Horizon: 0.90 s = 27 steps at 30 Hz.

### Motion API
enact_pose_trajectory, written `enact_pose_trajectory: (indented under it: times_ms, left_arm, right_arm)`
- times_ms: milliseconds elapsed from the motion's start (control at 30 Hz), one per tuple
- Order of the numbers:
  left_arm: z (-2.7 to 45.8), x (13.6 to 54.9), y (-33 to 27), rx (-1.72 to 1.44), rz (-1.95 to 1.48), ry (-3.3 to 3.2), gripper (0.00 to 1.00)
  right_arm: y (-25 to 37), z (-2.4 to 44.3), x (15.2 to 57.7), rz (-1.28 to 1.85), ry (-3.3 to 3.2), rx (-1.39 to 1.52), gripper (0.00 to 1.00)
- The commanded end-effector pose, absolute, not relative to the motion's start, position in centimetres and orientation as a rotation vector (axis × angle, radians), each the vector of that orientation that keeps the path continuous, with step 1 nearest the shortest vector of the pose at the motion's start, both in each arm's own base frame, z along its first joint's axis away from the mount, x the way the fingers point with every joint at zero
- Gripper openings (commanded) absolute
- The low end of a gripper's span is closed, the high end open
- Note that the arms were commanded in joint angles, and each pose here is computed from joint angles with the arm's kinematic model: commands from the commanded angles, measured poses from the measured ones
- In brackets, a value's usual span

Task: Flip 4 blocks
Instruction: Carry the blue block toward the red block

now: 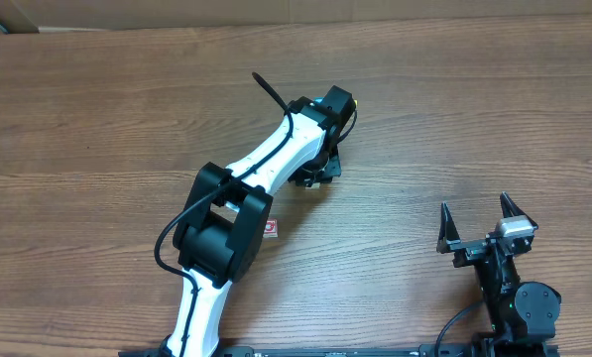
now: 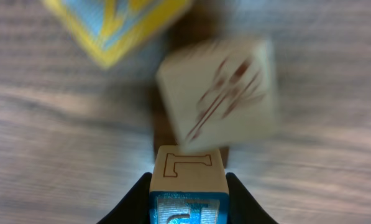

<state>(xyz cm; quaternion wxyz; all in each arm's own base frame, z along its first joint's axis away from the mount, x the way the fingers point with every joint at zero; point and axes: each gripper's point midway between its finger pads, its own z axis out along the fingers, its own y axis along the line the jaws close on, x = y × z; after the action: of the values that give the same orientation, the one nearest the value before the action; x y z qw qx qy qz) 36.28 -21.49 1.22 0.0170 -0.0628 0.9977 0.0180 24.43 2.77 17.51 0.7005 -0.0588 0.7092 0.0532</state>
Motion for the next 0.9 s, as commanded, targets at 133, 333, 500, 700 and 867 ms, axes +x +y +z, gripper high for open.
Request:
enact_pose_trajectory:
  times_ms: [133, 333, 500, 700, 867]
  left_arm:
    - [4.3, 33.5, -19.8, -0.033, 0.128, 3.167, 0.28]
    - [3.5, 30.7, -18.8, -0.013, 0.211, 3.262, 0.28]
    - [1.8, 29.1, -18.6, 0.016, 0.242, 3.296, 0.27]
    - [2.7, 31.2, -18.4, 0.008, 0.235, 3.232, 0.27]
    - [5.0, 33.2, -19.1, 0.005, 0.177, 3.183, 0.27]
  right_arm:
    - [2.7, 17.2, 24.5, 0.12, 1.583, -0.126, 1.0]
    - [2.7, 17.2, 24.5, 0.119, 1.583, -0.126, 1.0]
    - [2.7, 17.2, 24.5, 0.12, 1.583, -0.126, 1.0]
    - [2.7, 17.2, 24.5, 0.12, 1.583, -0.126, 1.0]
    - [2.7, 17.2, 24.5, 0.12, 1.583, -0.126, 1.0]
